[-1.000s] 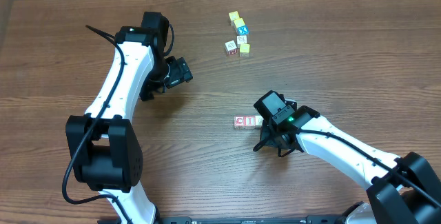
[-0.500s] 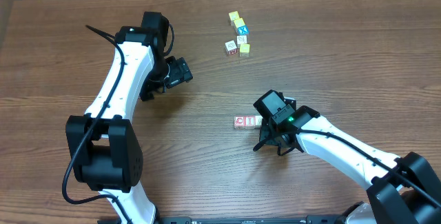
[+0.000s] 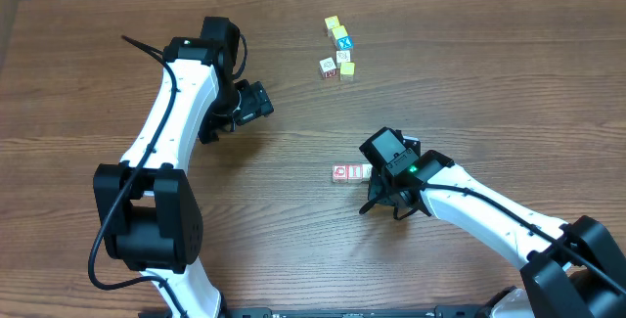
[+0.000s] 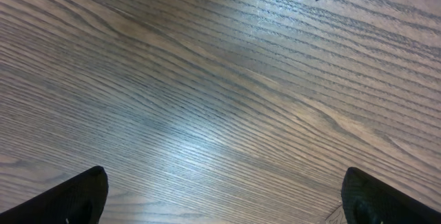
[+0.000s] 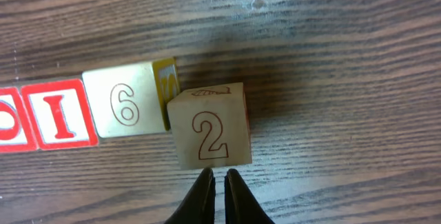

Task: Flip 5 blocks
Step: 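Lower the '2' block next to the '6' block and release it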

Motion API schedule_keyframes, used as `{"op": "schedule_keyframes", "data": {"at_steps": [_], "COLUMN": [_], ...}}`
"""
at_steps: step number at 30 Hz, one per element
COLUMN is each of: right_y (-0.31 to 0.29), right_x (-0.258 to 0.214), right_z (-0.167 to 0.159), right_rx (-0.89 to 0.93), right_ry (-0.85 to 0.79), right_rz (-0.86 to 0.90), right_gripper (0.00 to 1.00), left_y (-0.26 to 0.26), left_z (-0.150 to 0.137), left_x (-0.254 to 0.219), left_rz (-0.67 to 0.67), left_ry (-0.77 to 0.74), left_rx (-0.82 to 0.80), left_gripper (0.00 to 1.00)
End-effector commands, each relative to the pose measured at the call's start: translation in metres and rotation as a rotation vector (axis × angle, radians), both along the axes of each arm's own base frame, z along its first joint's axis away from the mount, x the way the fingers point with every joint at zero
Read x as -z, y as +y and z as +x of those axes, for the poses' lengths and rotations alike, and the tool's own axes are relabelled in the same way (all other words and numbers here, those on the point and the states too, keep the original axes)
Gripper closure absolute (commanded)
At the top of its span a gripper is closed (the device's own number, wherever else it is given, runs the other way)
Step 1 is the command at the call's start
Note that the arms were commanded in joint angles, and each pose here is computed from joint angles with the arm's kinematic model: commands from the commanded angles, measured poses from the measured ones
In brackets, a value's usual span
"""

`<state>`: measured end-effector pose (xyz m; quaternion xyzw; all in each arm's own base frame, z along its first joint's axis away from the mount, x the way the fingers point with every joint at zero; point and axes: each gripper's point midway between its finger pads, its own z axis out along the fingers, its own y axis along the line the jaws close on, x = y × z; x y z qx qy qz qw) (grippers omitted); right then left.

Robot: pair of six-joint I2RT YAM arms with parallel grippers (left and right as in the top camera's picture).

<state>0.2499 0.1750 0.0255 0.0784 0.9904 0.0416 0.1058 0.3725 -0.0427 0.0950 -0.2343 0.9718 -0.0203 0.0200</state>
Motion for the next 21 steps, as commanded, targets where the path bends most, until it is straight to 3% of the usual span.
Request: {"op": "schedule_keyframes", "data": {"at_steps": [1,21], "right_y": [-0.0020,-0.0035], "right_x": [-0.0030,-0.0031], "right_z": [0.0041,0.0048], "right_rx": [-0.003,-0.006], "right_ry": [-0.034,-0.039], "right_rz": [-0.016,-0.025], "right_gripper": [0.91,0.92], "left_y": [0.0016,0.0016], "left_z": [0.0020,0.0020], "left_x": [-0.0064,-0.0064], "left_rz": [0.005,0.005], "left_ry": [-0.021,-0.021], "left_rx": [0.010,0.011], "left_gripper": [0.00,0.00]}}
